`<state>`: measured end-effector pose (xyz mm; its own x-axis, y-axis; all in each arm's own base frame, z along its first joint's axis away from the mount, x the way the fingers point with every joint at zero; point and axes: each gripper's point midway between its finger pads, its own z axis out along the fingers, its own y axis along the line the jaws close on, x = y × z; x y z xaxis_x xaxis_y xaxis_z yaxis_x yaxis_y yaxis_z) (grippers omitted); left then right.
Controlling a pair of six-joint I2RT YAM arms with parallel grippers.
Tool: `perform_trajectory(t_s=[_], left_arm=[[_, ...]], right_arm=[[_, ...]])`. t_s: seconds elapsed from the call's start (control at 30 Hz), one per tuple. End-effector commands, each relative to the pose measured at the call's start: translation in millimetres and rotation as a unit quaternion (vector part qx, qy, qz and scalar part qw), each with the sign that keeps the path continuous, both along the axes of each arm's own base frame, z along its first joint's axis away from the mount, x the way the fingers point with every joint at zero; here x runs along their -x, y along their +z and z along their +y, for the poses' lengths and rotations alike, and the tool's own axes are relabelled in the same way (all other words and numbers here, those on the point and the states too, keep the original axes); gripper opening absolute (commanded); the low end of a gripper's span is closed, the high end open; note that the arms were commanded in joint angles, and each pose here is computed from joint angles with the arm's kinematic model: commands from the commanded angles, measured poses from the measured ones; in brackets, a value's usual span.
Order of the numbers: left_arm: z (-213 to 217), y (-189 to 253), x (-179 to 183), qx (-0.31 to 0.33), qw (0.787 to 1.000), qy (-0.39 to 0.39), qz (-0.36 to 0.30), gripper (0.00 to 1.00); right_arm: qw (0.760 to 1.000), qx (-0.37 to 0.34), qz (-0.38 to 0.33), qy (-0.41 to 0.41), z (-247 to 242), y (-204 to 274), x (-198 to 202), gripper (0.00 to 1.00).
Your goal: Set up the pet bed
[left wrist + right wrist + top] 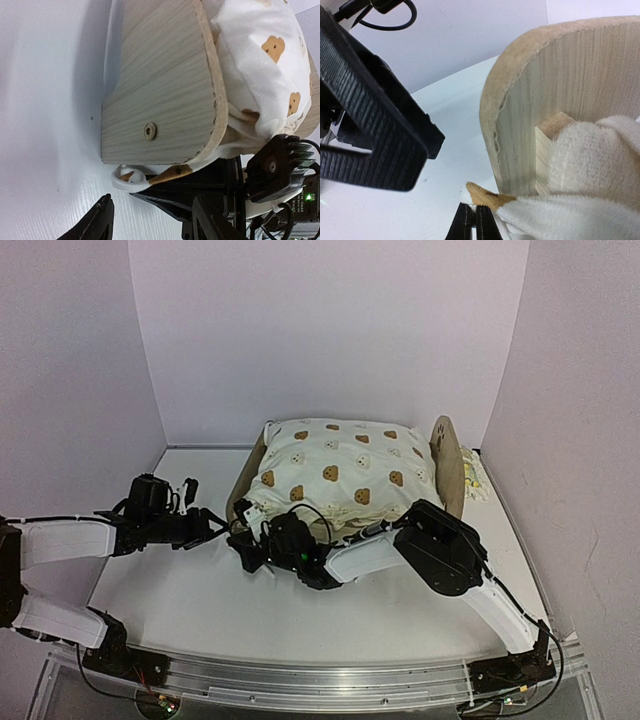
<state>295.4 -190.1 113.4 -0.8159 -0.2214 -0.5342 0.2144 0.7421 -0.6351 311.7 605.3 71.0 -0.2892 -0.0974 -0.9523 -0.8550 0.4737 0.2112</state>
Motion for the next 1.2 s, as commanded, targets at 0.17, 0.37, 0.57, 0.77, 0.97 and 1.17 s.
perform_trajectory(t_s=[0.17,0.37,0.57,0.77,0.97,1.17], left_arm=[[17.3,10.8,-14.7,-0.024,0.997,0.052,-0.052,0.54],[22.8,-3.5,-31.2,-0.044,0.995,0.081,-0.039,0.52],[13.4,-11.6,-38.5,-0.043,0.997,0.063,-0.026,0.47],[8.9,-11.4,-33.3,-0.038,0.998,0.045,-0.025,0.45],[8.9,-4.5,-26.1,-0.030,0.998,0.038,-0.030,0.42],[4.9,-6.7,-19.0,-0.021,0.999,0.024,-0.023,0.40]], right_arm=[[0.998,-0.045,-0.033,0.019,10.4,35.3,3.4,0.00],[0.998,-0.033,-0.049,0.009,8.6,29.2,-0.5,0.00],[0.997,-0.025,-0.066,0.004,10.2,26.4,-5.9,0.00],[0.996,-0.019,-0.083,-0.014,12.4,17.0,-14.1,0.00],[0.993,-0.013,-0.109,-0.052,5.9,14.3,-22.2,0.00],[0.986,-0.008,-0.144,-0.079,1.6,13.7,-26.1,0.00]])
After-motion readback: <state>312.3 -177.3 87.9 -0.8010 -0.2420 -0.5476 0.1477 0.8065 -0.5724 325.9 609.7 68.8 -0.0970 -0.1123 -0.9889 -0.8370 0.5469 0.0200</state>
